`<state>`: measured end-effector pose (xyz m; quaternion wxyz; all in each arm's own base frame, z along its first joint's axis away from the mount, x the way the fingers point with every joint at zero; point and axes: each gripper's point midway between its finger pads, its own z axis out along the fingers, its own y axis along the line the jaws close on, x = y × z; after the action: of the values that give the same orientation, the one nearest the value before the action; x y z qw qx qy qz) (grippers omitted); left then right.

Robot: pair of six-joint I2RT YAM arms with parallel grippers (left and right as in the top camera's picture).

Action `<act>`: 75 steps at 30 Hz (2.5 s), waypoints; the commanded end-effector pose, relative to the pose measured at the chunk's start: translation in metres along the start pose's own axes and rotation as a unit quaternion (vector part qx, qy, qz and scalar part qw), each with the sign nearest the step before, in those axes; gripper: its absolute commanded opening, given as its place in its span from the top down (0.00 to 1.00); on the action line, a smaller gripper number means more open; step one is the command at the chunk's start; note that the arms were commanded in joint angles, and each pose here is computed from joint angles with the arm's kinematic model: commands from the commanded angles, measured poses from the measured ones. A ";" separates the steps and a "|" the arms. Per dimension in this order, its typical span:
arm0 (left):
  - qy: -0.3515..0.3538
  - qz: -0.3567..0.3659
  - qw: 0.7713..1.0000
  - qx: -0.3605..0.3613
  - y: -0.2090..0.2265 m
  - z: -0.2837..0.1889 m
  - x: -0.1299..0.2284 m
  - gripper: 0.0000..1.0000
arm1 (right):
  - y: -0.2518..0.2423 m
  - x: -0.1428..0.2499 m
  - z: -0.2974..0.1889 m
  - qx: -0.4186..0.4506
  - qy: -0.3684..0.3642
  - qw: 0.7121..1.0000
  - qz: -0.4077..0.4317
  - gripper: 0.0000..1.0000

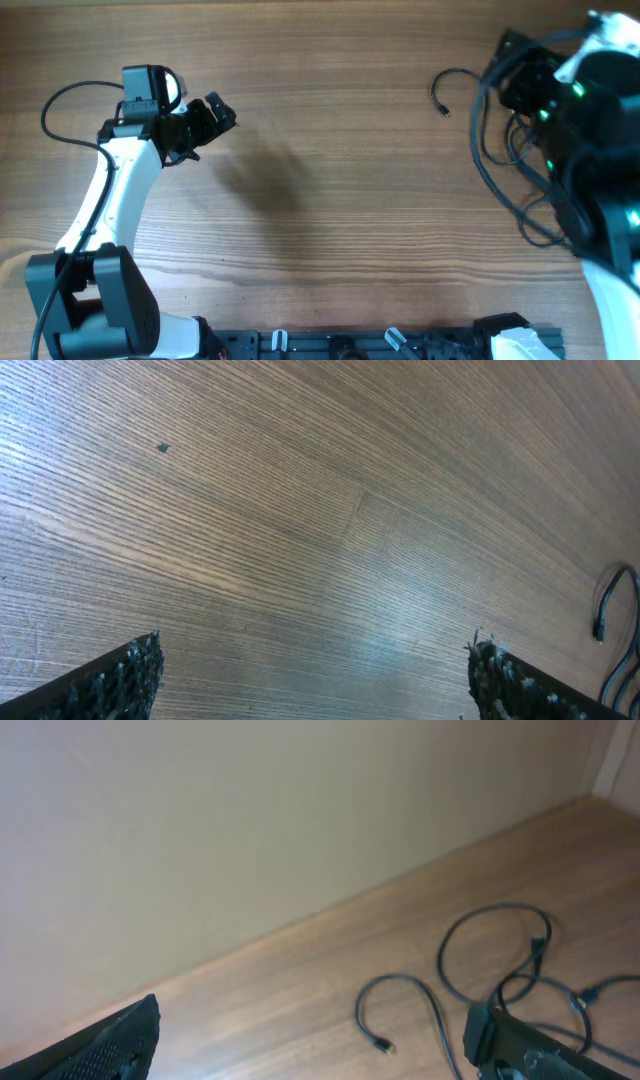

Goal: Untangle cables

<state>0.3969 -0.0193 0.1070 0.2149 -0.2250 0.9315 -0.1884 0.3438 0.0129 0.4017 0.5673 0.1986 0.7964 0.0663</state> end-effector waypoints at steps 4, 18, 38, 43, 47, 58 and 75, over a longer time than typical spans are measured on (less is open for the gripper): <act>-0.010 0.000 1.000 -0.002 -0.002 -0.004 -0.005 0.00 | -0.003 -0.034 -0.065 -0.039 -0.072 0.996 0.025 0.00; -0.010 0.000 1.000 -0.002 -0.002 -0.004 -0.005 0.00 | -0.054 -0.009 -0.169 -0.059 -0.128 0.989 0.044 0.00; -0.010 0.000 1.000 -0.002 -0.002 -0.004 -0.005 0.00 | -0.065 0.059 -0.153 -0.189 -0.326 0.925 0.042 0.00; -0.010 0.000 1.000 -0.002 -0.002 -0.004 -0.005 0.00 | -0.055 0.063 -0.146 -0.222 -0.392 0.893 0.007 0.00; -0.010 0.000 1.000 -0.002 -0.002 -0.004 -0.005 0.00 | -0.065 0.088 -0.114 -0.212 -0.386 0.898 0.015 0.00; -0.010 0.000 1.000 -0.002 -0.002 -0.004 -0.005 0.00 | -0.118 0.171 -0.031 -0.110 -0.250 0.954 0.124 0.00; -0.010 0.000 1.000 -0.002 -0.002 -0.004 -0.005 0.00 | -0.115 0.213 -0.012 -0.086 -0.171 0.980 -0.048 0.00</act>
<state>0.3966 -0.0177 0.1064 0.2149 -0.2266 0.9321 -0.1834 0.2460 -0.0143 0.1792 0.6990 0.2125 0.6683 0.1397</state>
